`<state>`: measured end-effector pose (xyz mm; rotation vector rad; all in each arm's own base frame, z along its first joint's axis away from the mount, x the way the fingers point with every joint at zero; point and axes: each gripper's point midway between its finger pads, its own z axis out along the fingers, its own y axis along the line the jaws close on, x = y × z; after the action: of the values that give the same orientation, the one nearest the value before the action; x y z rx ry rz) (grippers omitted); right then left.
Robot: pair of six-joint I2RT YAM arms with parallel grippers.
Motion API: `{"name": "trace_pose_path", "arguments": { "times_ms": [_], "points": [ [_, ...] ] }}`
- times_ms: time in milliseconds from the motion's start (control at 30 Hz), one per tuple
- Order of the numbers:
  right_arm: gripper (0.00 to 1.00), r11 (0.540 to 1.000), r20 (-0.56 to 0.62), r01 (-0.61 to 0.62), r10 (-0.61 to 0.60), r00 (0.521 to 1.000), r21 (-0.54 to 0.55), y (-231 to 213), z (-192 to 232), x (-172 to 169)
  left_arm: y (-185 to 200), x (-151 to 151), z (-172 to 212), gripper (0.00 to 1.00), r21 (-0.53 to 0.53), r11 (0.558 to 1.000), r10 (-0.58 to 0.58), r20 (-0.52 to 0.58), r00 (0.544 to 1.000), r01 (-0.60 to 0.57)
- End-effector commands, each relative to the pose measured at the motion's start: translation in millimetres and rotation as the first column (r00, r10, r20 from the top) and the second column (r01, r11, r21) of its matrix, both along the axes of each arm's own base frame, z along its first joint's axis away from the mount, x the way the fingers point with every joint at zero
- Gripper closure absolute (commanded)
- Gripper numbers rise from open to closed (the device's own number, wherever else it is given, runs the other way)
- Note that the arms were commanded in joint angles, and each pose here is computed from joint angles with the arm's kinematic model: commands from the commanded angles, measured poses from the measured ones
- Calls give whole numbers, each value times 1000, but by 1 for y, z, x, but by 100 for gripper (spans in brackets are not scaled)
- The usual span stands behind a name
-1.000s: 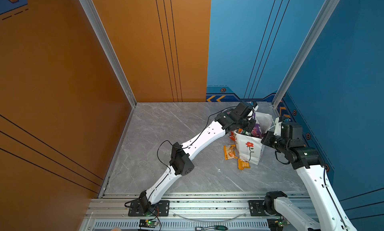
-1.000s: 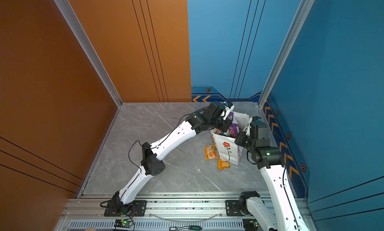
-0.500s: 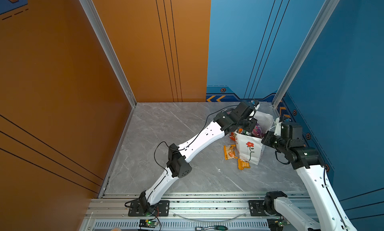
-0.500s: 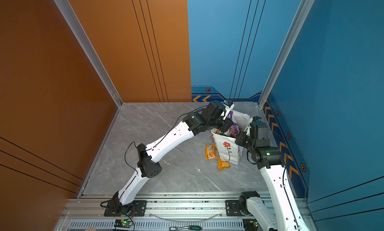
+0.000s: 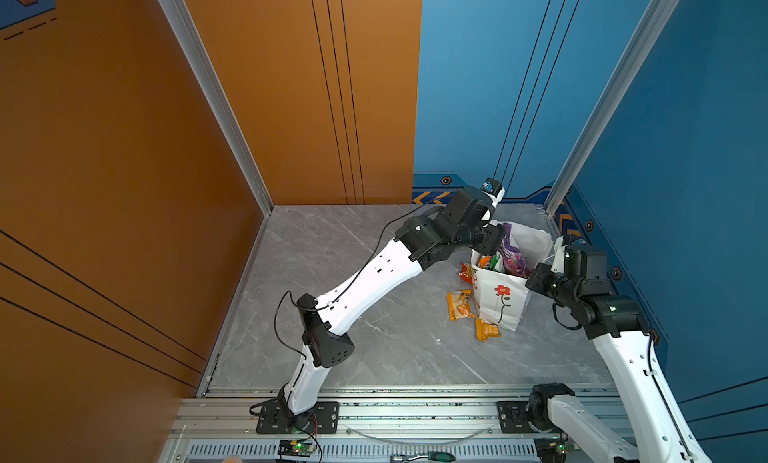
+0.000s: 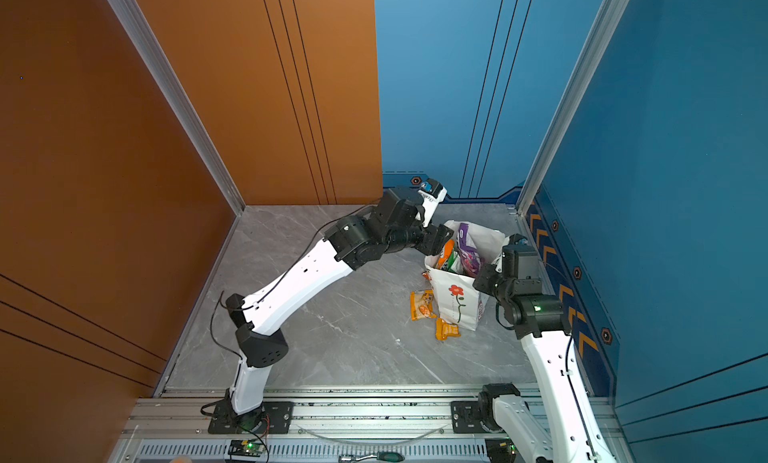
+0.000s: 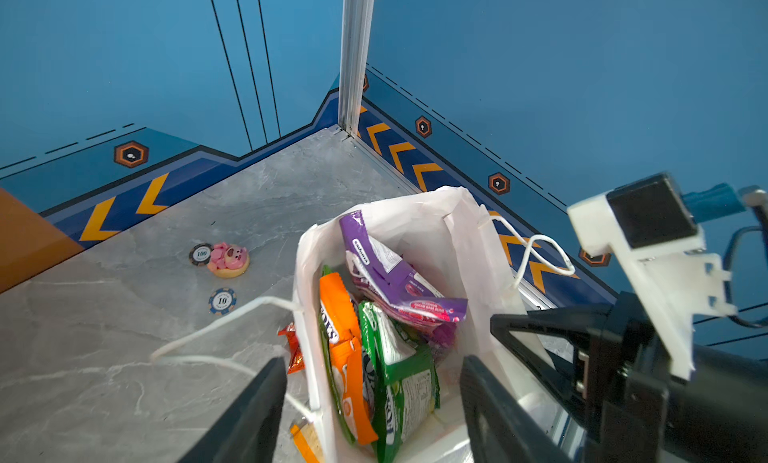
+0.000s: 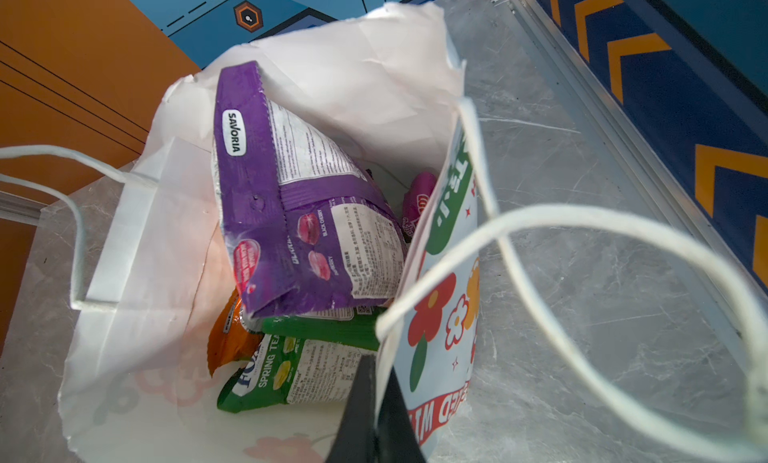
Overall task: Place the snacks into the paper bag
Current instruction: 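Withdraw the left gripper toward the red-and-yellow snack packet beside the bag, then lower the left gripper onto the red-and-yellow packet and close on it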
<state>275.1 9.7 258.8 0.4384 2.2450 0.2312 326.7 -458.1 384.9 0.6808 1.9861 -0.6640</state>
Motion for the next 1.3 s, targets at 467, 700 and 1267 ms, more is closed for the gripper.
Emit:
{"name": "trace_pose_path", "arguments": {
  "times_ms": [467, 700, 1267],
  "points": [
    [100, 968, -20, 245, -247, 969, -60, -60, 0, -9, 161, 57, -62, 23, -14, 893, 442, -159, 883, -450],
    [100, 958, -5, 287, -287, 958, -22, -69, -1, -7, 155, 77, -142, 21, 16, 879, 444, -393, 806, -476],
    [100, 966, -31, 256, -255, 966, 24, -63, -10, 2, 32, 83, -246, 15, -72, 940, 195, -686, 701, -332]
  ]
}}
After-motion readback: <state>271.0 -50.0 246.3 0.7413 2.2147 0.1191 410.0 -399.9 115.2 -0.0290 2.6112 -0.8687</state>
